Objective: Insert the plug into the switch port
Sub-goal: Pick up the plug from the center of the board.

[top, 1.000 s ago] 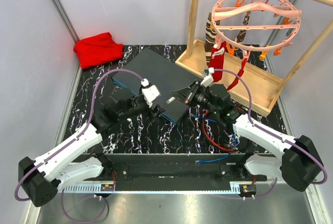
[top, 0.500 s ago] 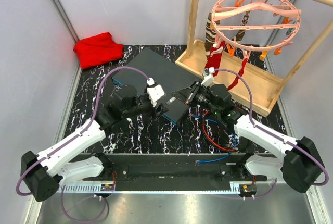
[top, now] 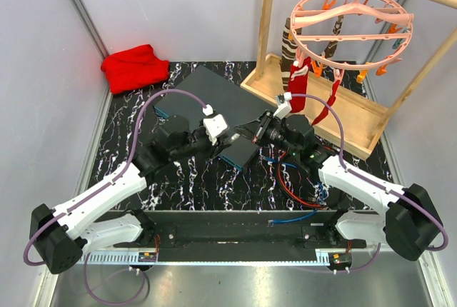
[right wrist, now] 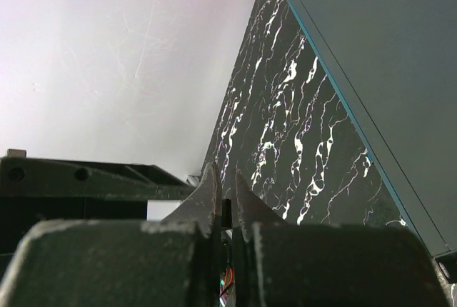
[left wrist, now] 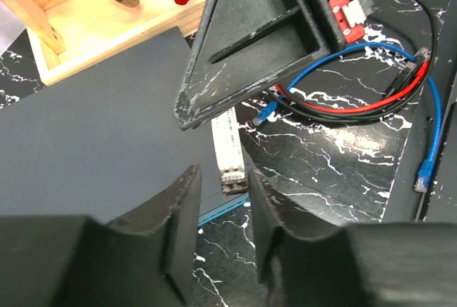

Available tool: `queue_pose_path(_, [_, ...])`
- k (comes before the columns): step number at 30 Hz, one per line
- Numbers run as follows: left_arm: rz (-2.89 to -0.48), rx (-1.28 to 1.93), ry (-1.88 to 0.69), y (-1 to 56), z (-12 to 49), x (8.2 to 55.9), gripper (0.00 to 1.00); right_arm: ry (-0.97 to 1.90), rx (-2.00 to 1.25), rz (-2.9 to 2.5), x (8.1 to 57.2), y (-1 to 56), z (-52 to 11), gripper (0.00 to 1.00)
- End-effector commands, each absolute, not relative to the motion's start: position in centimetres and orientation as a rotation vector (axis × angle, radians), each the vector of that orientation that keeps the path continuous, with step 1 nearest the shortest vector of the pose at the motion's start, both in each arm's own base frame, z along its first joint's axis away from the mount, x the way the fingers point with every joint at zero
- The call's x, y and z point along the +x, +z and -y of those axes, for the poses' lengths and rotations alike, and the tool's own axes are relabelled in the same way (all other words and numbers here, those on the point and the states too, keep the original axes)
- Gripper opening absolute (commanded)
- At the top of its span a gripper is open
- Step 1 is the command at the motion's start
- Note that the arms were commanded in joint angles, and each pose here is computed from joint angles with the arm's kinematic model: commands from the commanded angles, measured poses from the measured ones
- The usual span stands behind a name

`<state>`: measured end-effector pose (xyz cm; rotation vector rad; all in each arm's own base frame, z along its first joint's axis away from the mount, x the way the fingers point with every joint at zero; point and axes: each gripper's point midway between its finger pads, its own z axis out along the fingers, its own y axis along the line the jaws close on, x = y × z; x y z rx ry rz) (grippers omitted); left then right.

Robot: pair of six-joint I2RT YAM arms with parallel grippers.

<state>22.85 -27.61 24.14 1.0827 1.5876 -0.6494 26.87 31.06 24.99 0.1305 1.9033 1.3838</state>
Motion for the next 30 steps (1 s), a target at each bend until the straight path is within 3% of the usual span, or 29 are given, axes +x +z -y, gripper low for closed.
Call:
queue_pose_path(1, [-1.489,1.041,-0.657,27.3,28.2,23.3,0.29,1.401,0.103,-1.846,27.0,27.2,-31.8,0.00])
queue_pose_path(5, [-1.498,1.047,-0.665,26.7,28.2,23.1,0.00,1.404,0.110,-1.858,27.0,26.9,-31.9,0.00])
queue_pose_path(7, [-1.511,1.050,-0.668,26.1,28.0,22.9,0.00,1.400,0.117,-1.868,27.0,26.6,-31.9,0.01])
queue_pose_path(11, [-1.588,1.003,-0.659,24.4,27.1,22.8,0.00,1.325,0.127,-1.889,27.3,25.7,-31.1,0.21])
queue_pose_path(12, [-1.614,0.983,-0.642,23.5,26.6,22.8,0.00,1.301,0.113,-1.890,27.6,25.6,-31.0,0.36])
queue_pose_path(18, [-1.740,0.828,-0.582,19.3,24.1,22.9,0.00,1.151,0.048,-1.906,29.5,24.3,-29.3,0.76])
queue_pose_path(25, [-1.839,0.671,-0.524,15.5,21.7,23.7,0.00,0.981,0.007,-1.981,34.2,21.6,-25.3,0.92])
queue_pose_path(30, [-1.906,0.607,-0.530,13.9,21.4,24.2,0.00,0.909,-0.061,-1.990,37.4,20.7,-24.0,0.97])
